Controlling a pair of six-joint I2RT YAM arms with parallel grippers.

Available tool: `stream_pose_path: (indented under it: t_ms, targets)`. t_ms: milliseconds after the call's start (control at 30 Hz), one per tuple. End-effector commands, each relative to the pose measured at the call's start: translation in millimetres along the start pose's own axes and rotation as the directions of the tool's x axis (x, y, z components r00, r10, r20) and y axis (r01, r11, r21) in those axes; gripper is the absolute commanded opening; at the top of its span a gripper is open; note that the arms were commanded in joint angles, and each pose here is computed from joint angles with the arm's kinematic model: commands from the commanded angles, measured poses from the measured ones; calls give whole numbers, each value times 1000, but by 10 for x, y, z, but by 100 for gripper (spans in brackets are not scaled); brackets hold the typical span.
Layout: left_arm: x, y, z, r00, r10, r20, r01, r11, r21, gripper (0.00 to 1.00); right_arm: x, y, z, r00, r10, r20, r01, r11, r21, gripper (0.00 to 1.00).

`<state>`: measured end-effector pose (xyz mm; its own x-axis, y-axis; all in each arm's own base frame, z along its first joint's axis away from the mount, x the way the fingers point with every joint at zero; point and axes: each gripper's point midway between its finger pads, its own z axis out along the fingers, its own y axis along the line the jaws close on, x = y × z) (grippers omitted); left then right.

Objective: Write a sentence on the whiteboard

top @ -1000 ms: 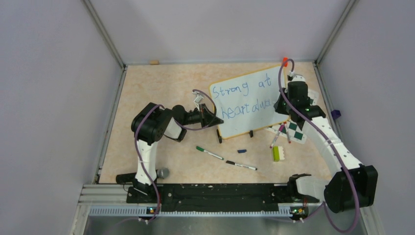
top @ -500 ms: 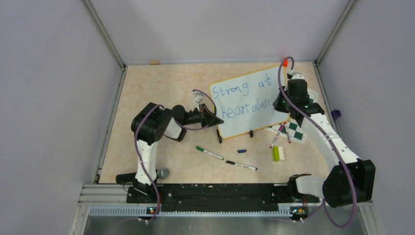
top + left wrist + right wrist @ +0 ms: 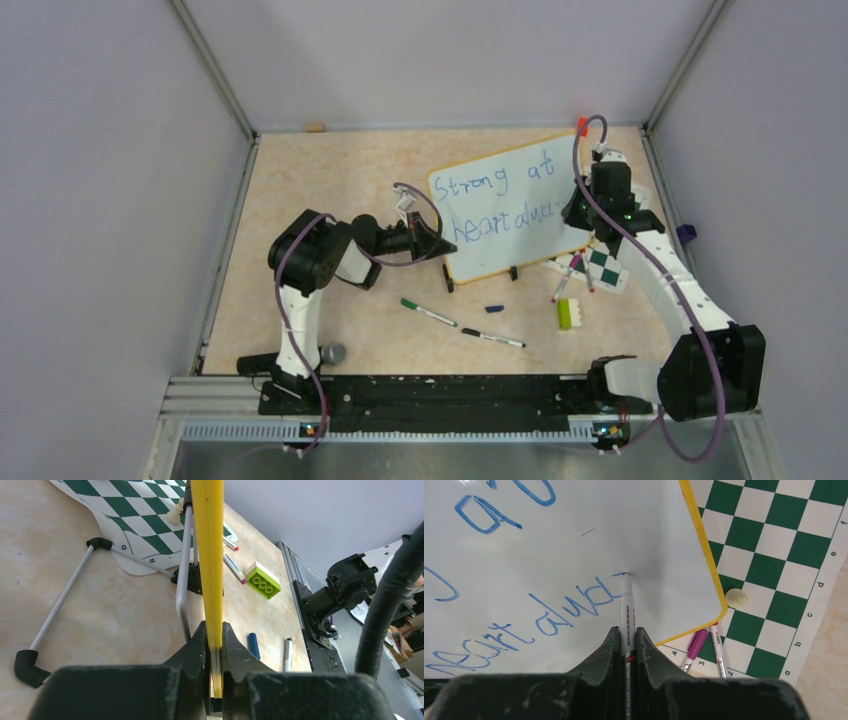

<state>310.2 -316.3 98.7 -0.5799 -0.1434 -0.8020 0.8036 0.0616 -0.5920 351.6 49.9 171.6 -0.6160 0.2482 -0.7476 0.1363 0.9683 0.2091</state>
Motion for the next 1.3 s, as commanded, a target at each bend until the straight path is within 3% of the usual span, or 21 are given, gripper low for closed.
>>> stream_pose_path:
  t_ms: [0,900,1267]
  targets:
    - [131,-237,18,992,114,-62,-105,985,141,0,-26,-46,-13,999,23,29,-23,1000,1,0]
    - [128,-235,22,992,112,-62,-102,985,141,0,-388,20,-8,995,42,93,-40,999,-18,0]
    - [126,-235,18,992,115,-61,-105,984,141,0,40,-142,19,1000,26,17,-27,999,22,0]
